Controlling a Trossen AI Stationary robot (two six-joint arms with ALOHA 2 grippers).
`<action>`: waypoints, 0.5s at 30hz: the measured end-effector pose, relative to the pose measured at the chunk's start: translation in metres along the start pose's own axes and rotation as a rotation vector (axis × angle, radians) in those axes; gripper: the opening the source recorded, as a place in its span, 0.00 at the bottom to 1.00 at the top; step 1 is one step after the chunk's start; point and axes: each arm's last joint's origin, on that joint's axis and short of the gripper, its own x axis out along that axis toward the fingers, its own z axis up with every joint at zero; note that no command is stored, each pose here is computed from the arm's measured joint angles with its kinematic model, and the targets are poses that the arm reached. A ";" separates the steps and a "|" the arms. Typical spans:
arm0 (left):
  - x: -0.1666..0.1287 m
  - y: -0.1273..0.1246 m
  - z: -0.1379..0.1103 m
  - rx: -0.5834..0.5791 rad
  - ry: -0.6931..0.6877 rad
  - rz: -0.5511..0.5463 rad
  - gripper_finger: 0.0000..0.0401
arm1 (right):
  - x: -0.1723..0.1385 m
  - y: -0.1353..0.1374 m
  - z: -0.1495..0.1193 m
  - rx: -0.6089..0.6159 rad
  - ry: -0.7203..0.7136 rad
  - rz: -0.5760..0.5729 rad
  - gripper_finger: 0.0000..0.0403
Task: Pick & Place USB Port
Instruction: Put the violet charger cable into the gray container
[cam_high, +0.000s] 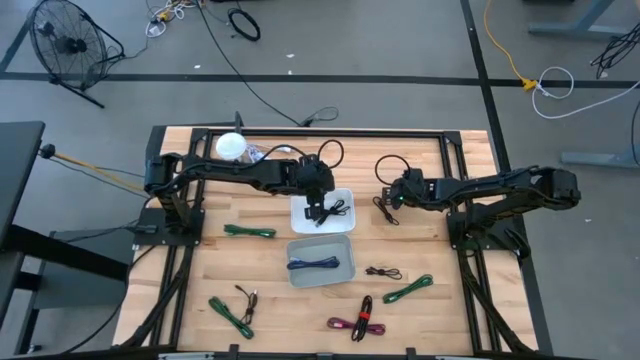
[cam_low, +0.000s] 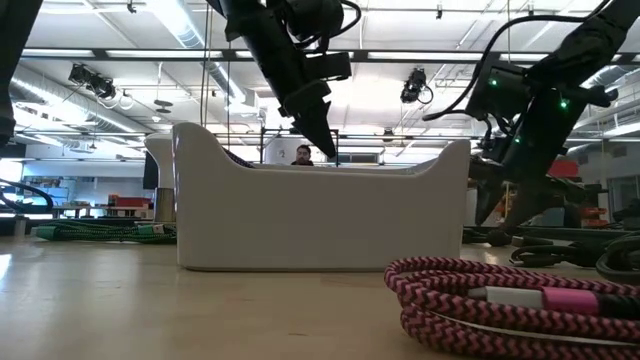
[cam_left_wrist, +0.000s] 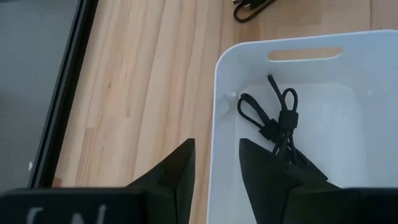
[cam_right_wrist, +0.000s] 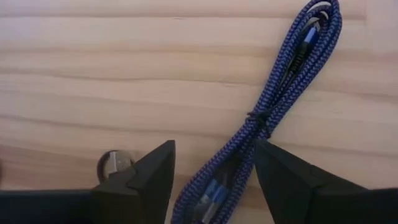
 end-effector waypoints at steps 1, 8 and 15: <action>0.000 0.000 0.000 0.001 0.000 0.000 0.33 | 0.000 0.000 0.000 -0.007 -0.007 -0.001 0.55; 0.000 0.000 0.000 0.001 0.000 0.000 0.33 | 0.002 -0.002 0.005 -0.006 -0.019 -0.014 0.55; 0.000 0.000 0.000 0.001 0.000 0.000 0.33 | 0.003 -0.004 0.006 -0.002 0.025 -0.017 0.55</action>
